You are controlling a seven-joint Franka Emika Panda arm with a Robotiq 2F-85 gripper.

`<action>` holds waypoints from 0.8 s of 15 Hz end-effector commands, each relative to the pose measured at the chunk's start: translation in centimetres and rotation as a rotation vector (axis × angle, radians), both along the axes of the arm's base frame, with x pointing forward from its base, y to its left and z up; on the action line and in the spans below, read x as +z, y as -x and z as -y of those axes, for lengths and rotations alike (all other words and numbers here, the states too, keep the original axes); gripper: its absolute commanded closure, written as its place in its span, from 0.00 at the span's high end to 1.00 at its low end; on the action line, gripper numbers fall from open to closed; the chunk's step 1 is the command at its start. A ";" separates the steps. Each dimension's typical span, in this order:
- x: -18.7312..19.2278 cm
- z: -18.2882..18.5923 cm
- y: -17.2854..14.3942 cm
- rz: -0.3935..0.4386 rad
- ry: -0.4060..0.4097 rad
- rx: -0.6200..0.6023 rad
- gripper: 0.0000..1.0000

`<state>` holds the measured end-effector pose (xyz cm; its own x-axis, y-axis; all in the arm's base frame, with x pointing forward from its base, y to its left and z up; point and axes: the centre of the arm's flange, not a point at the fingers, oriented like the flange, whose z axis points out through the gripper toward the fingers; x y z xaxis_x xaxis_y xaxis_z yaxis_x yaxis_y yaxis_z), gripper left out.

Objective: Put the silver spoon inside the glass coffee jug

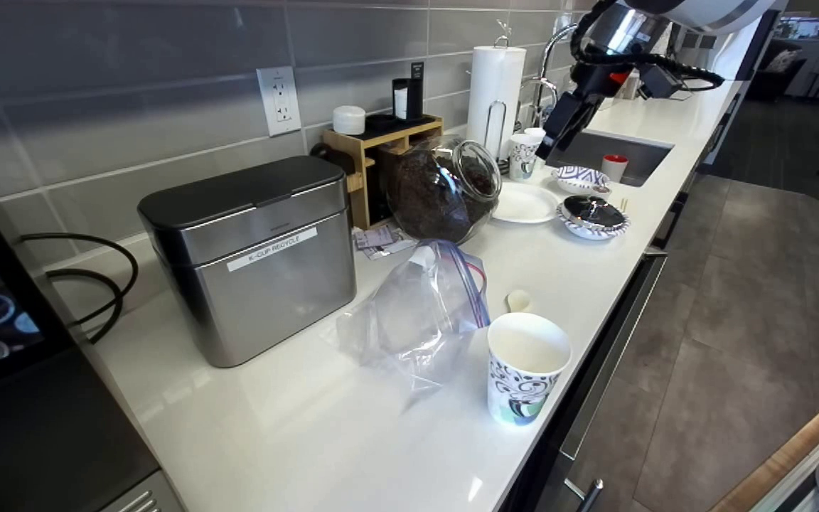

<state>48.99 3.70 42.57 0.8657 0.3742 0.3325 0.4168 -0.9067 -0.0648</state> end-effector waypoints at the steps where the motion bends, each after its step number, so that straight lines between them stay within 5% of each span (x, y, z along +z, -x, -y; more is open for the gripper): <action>1: 0.6 0.4 2.7 0.053 -0.023 0.012 1.00; 12: 2.7 0.5 3.1 0.097 -0.019 0.005 1.00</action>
